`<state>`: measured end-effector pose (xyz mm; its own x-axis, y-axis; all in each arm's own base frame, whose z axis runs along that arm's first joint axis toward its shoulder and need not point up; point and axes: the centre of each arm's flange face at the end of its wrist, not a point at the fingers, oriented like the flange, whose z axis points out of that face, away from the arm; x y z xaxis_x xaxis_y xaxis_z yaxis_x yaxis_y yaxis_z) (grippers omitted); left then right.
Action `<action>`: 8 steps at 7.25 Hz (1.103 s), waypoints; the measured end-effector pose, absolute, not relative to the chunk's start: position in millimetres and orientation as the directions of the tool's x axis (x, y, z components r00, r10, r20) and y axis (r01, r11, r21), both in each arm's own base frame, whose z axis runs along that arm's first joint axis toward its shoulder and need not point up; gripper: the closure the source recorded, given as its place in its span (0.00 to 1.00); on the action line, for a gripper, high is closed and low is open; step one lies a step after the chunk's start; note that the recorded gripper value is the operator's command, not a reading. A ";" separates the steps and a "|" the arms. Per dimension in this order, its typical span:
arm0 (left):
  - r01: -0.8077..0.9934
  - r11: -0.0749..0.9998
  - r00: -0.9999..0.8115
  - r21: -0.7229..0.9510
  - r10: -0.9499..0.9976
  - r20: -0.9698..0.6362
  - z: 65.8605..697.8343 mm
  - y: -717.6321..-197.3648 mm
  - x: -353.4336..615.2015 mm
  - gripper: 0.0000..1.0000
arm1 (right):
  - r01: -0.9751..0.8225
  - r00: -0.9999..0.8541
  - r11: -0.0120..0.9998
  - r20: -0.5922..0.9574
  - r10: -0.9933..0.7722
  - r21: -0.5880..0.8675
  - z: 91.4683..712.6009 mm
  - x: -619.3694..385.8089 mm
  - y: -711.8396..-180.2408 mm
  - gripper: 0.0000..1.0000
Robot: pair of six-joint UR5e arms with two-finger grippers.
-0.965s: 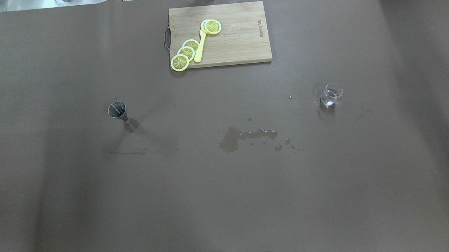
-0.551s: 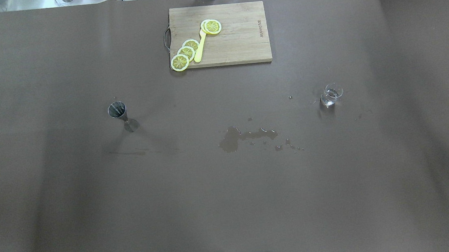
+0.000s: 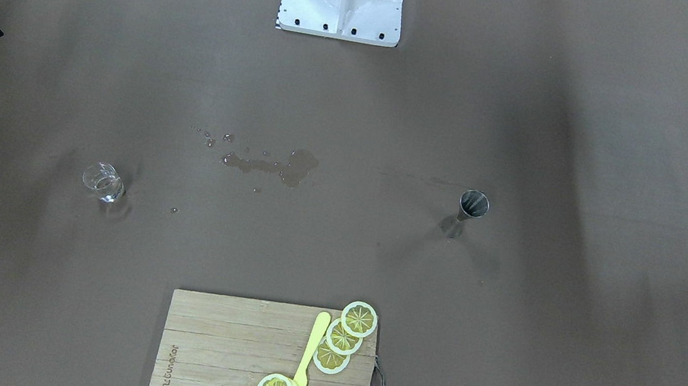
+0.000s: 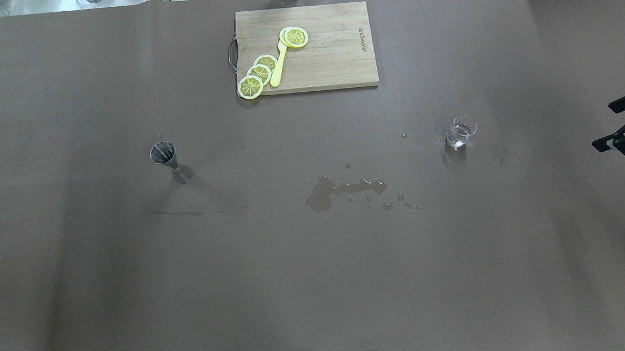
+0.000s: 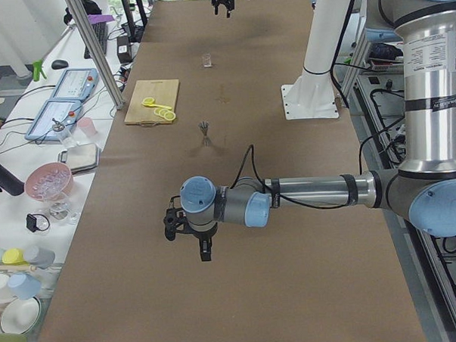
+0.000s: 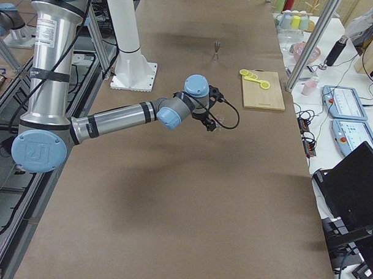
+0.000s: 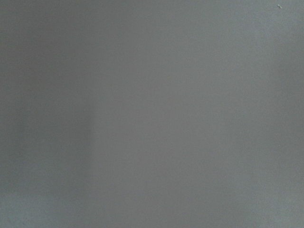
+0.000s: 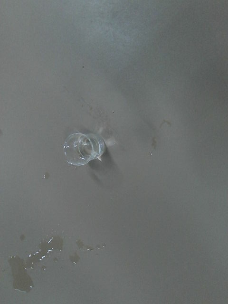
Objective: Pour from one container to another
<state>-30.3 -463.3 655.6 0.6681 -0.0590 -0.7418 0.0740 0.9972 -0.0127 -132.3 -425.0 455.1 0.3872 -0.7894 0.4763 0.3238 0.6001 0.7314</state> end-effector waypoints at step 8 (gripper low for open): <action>0.073 0.997 0.667 -0.010 -0.056 -0.743 654.0 -462.9 -29.8 0.01 | 0.262 0.141 0.323 0.295 -0.945 0.909 532.8 -164.9 -450.1 0.00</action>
<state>-29.8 -462.9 654.0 0.6671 -0.0561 -0.7429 0.0729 0.9973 -0.0098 -164.9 -450.1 532.8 0.1409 -0.9451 0.2948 0.2620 0.3227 0.9095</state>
